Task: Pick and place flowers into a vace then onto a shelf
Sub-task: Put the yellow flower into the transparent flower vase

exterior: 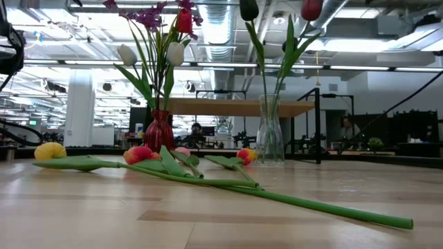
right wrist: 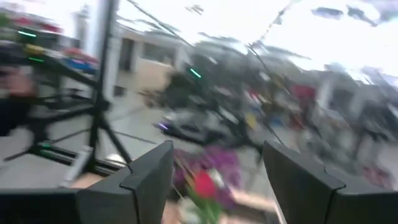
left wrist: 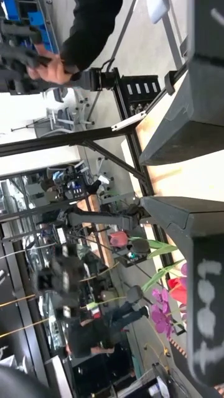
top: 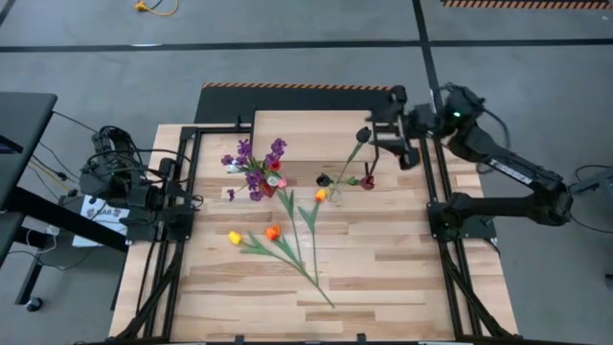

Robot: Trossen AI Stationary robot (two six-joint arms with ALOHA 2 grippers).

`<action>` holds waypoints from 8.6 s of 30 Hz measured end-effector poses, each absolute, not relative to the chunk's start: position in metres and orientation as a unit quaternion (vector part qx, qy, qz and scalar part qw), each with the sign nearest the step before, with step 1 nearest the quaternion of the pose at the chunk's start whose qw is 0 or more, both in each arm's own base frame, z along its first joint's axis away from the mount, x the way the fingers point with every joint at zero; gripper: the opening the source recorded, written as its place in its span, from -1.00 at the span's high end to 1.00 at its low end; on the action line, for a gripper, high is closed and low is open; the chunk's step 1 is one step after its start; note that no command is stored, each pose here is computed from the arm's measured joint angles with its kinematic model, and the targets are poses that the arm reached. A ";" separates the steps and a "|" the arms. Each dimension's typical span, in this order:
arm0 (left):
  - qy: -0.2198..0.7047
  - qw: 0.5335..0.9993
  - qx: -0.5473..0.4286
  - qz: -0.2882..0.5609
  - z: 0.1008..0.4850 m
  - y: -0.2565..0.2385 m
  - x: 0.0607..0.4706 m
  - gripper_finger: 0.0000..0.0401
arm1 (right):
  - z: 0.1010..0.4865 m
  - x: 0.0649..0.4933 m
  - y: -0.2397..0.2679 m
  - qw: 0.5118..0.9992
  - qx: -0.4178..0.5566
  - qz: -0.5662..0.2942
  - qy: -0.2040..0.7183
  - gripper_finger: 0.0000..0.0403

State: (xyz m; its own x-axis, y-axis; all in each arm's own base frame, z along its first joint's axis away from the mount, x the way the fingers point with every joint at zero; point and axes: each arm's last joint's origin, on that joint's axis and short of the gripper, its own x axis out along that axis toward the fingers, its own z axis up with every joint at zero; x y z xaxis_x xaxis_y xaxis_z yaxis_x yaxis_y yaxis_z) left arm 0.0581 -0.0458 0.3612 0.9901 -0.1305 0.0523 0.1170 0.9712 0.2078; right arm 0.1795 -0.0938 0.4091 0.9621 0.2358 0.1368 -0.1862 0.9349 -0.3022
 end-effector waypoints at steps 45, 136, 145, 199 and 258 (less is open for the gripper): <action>-0.034 0.996 0.041 -0.078 0.362 -0.046 0.058 0.59 | 0.298 0.273 0.140 0.968 0.127 0.101 0.194 0.15; -0.015 0.988 0.032 -0.148 0.357 -0.051 0.057 0.59 | 0.088 0.409 0.181 0.953 0.090 0.002 0.288 0.46; -0.014 0.988 0.032 -0.148 0.357 -0.051 0.057 0.59 | 0.088 0.413 0.171 0.953 0.087 -0.012 0.290 0.46; -0.002 0.989 0.018 -0.149 0.354 -0.051 0.057 0.59 | 0.080 0.408 0.163 0.933 0.086 -0.043 0.346 0.46; 0.000 0.987 0.002 -0.161 0.354 -0.051 0.057 0.59 | 0.125 0.445 0.166 0.919 -0.030 -0.014 0.392 1.00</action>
